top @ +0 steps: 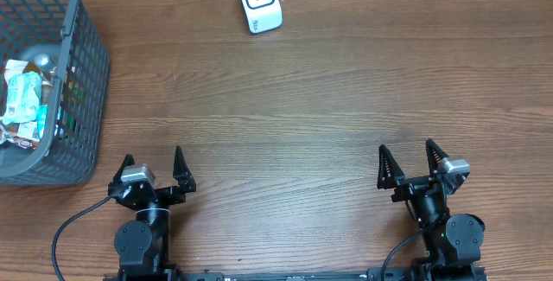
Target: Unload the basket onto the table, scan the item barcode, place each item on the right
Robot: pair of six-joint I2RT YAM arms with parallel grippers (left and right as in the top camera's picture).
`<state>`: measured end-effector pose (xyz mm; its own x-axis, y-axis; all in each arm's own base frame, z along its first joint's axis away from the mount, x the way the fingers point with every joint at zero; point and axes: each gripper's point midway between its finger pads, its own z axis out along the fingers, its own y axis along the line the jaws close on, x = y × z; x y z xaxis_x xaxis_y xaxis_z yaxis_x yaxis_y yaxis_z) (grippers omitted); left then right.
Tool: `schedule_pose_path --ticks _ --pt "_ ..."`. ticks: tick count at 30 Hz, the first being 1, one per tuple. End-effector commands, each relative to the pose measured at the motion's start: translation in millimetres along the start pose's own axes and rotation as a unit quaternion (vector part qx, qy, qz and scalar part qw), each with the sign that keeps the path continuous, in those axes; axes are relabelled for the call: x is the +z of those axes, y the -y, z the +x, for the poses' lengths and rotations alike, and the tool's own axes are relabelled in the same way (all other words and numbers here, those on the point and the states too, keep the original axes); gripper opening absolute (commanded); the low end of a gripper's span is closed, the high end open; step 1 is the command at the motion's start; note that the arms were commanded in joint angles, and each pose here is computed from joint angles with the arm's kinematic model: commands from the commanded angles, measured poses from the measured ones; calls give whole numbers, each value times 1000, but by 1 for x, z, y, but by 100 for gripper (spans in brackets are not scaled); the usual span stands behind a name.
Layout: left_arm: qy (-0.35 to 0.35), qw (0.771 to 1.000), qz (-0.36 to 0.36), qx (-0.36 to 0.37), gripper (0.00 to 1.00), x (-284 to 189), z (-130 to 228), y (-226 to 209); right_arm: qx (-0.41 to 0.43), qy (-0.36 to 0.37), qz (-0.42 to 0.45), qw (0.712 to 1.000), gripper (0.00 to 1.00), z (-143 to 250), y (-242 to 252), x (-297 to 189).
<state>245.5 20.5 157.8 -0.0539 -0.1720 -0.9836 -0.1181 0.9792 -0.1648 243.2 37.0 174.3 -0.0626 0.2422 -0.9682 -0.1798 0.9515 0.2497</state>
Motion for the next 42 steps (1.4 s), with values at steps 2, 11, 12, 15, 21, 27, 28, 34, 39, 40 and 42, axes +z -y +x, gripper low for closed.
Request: schedule_pose_path --ticks 2,11,12,15,21,27,28,34,39,40,42 --pt "4 1000 -4 11 100 0 -1 -1 1 3 8 1000 100 1 4 0" --pt "6 1000 -12 11 100 0 -1 -4 1 3 8 1000 100 1 4 0" --pt "5 1000 -12 11 100 0 -1 -4 1 3 8 1000 100 1 4 0" --pt "5 1000 -12 11 99 0 -1 -4 1 3 8 1000 100 1 4 0" --pt "8 1000 -11 11 99 0 -3 -4 1 3 8 1000 100 1 4 0" --pt "37 999 4 2 99 -1 -17 2 1 3 8 1000 100 1 4 0" --pt "44 999 7 2 100 -1 -20 3 1 3 8 1000 100 1 4 0" --pt "148 984 100 4 100 -19 -83 39 1 3 8 1000 100 1 4 0" --pt "204 965 164 15 100 -58 -160 69 1 3 8 1000 100 1 4 0" --pt "212 963 166 16 100 -65 -175 71 1 3 8 1000 100 1 4 0" --pt "211 963 168 16 100 -79 -206 76 1 3 8 1000 100 1 4 0"
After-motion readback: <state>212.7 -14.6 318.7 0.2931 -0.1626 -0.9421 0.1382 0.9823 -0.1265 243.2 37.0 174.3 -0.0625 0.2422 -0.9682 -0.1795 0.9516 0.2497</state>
